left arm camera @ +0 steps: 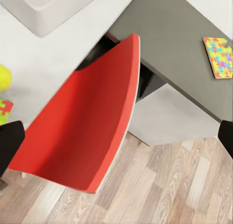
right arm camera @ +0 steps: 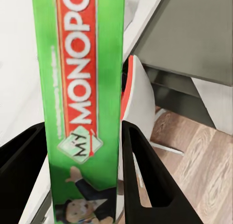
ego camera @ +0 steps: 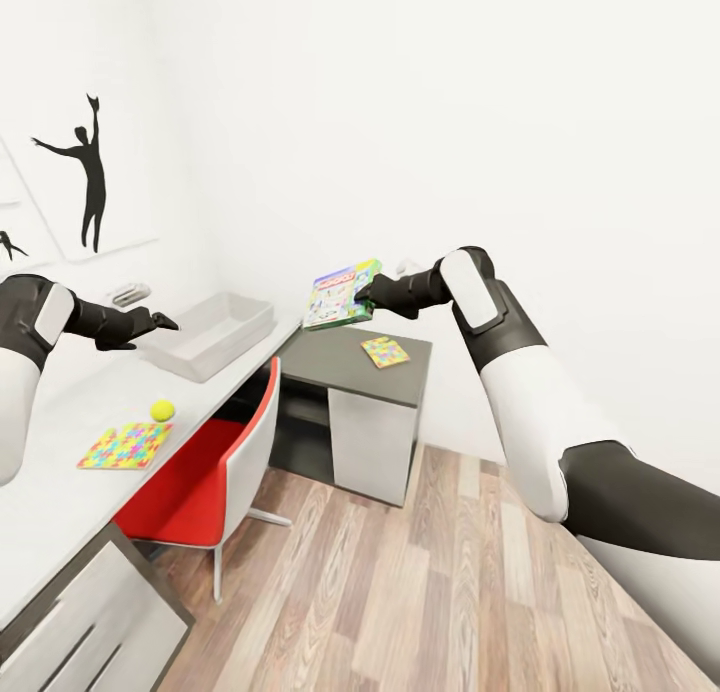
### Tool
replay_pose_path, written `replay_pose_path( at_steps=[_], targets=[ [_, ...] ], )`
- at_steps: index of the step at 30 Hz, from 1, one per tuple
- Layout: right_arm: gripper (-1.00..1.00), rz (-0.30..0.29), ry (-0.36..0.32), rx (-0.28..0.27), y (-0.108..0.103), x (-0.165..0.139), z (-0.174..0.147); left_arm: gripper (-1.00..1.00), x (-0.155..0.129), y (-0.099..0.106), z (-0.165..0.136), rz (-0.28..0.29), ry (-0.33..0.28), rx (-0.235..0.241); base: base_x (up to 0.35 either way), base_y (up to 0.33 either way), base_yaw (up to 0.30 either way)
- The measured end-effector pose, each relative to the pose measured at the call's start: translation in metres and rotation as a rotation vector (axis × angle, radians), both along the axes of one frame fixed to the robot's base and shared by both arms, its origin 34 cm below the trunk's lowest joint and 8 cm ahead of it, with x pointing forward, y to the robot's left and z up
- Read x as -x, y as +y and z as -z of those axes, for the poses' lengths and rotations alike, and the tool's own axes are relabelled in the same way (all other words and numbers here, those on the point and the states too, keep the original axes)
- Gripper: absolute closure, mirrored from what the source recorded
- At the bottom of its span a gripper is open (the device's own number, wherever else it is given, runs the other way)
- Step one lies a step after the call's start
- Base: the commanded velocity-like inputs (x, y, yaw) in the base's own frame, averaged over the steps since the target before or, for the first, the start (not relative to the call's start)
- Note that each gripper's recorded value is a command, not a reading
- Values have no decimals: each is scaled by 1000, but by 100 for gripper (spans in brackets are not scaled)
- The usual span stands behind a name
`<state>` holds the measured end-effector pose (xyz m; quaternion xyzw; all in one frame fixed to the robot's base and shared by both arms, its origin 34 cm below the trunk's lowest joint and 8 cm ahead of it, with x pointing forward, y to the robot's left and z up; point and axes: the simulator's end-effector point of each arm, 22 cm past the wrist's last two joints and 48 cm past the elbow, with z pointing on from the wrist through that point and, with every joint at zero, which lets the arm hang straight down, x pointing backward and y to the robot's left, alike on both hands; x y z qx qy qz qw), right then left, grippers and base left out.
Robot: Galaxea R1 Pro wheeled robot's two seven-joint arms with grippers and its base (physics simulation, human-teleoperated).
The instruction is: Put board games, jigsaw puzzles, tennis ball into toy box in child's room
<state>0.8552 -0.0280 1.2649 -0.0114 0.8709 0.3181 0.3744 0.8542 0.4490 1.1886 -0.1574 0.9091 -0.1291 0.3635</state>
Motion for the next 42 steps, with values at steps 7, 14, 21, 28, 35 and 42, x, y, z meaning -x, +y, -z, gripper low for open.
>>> replay_pose_path(
  at_steps=[7,14,21,28,35,42],
  targets=[
    [100,-2,-3,9,1,0,1,-100,-1,0,-1,1,-4,-2,298,-129,286],
    [100,1,-9,7,2,-1,-1,-100,-1,-2,1,15,9,-36,233,-227,291],
    [100,1,-10,5,2,-1,-2,-100,0,-3,2,19,14,-47,212,-225,291],
    [100,0,-11,1,2,-1,-2,-100,0,-3,2,21,14,-47,274,16,291],
    [100,1,-10,-2,2,-1,-2,-100,-1,-6,2,24,14,-47,297,133,291],
    [100,3,-10,-2,1,-1,-2,-100,-2,-7,2,26,14,-47,253,-159,226]
  ],
)
